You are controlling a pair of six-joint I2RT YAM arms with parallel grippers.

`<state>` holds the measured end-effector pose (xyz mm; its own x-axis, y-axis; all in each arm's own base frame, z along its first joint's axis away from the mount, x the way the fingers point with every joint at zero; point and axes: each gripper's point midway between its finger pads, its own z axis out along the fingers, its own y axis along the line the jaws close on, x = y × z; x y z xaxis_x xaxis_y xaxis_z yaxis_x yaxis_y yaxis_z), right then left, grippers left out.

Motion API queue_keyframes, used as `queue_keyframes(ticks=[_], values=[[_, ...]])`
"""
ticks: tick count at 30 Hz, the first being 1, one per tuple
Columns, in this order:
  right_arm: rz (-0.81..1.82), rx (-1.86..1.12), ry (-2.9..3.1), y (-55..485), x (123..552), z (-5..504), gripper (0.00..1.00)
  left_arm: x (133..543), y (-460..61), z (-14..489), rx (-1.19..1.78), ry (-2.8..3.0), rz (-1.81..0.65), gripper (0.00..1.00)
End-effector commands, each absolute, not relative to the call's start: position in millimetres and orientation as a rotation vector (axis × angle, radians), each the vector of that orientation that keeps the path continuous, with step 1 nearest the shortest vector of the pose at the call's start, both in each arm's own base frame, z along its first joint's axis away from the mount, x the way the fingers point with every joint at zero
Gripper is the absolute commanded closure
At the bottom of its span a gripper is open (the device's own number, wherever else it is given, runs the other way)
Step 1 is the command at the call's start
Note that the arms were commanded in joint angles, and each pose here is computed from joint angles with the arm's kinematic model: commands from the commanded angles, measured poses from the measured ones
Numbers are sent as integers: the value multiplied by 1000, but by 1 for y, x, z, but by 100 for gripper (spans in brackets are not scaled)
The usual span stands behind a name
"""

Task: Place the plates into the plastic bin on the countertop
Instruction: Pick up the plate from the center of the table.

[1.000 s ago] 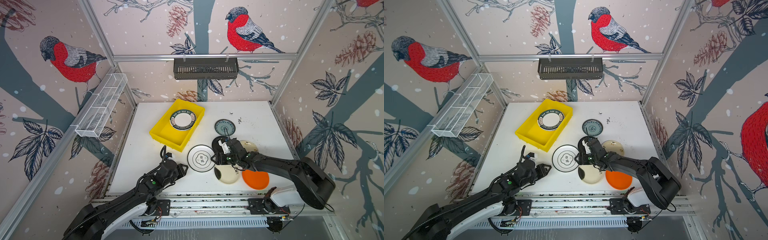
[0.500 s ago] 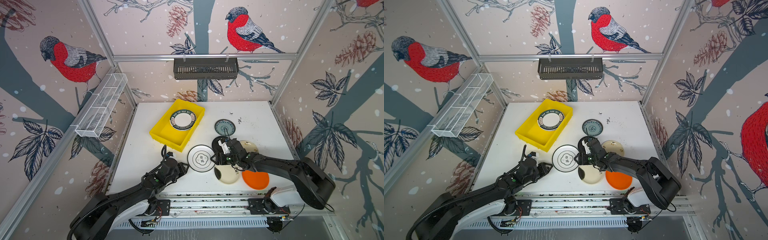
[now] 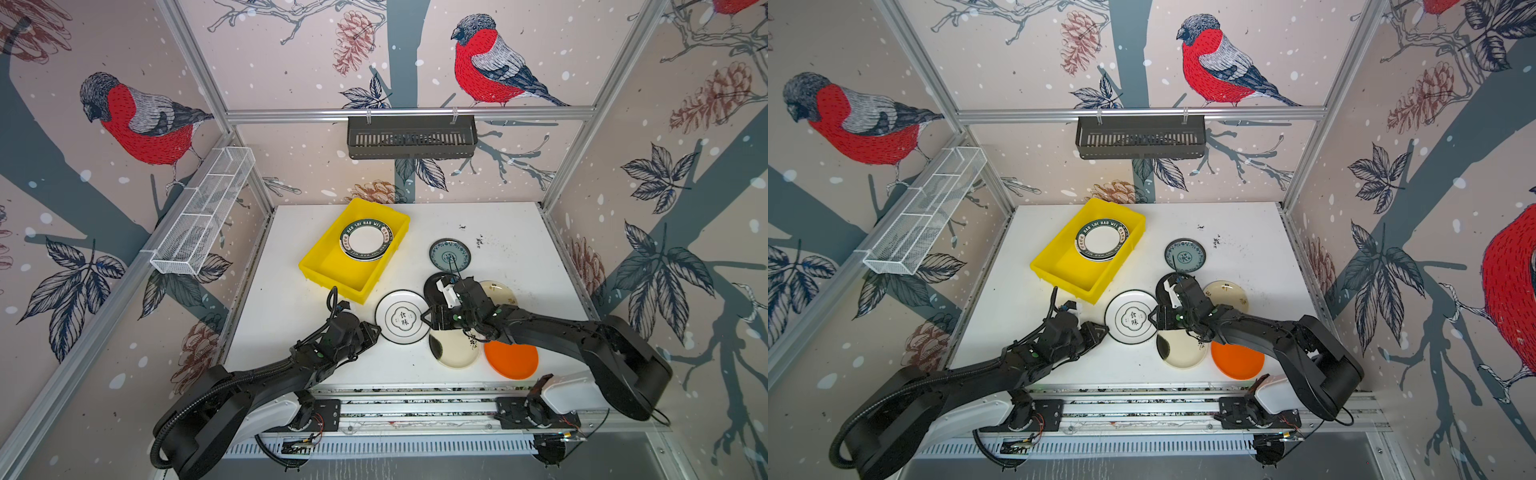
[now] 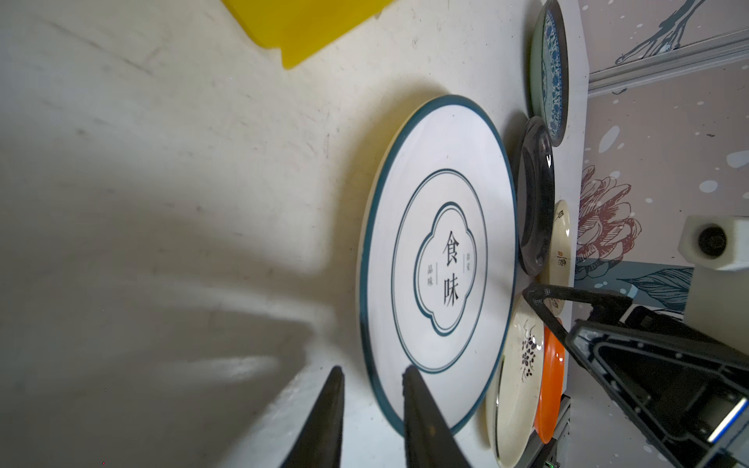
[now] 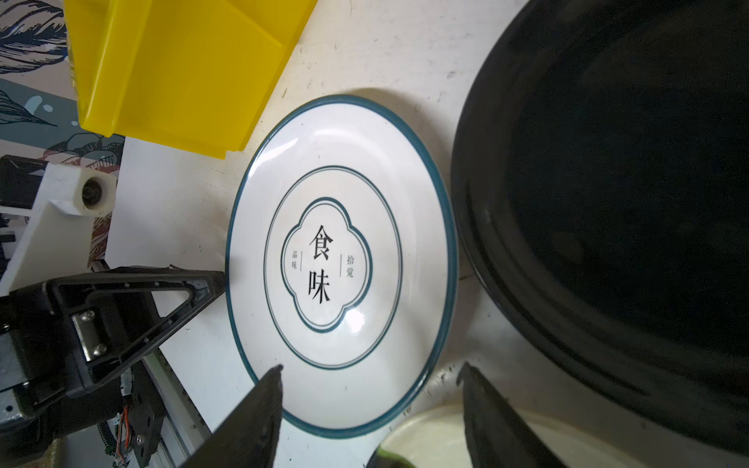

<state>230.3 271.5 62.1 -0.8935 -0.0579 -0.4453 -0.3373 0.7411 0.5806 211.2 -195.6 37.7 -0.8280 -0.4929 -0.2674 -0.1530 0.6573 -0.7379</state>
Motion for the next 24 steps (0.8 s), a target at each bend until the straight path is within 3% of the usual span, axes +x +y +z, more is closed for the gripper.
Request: queue_keyframes(ticks=[1, 19, 24], values=[[979, -292, 2515, 275, 233, 67, 30, 221, -197, 45, -546, 2377, -1032, 73], [960, -307, 2504, 271, 237, 70, 31, 234, -213, 33, -534, 2426, -1016, 78], [964, -284, 2493, 267, 238, 73, 31, 236, -215, 31, -519, 2447, -998, 89]])
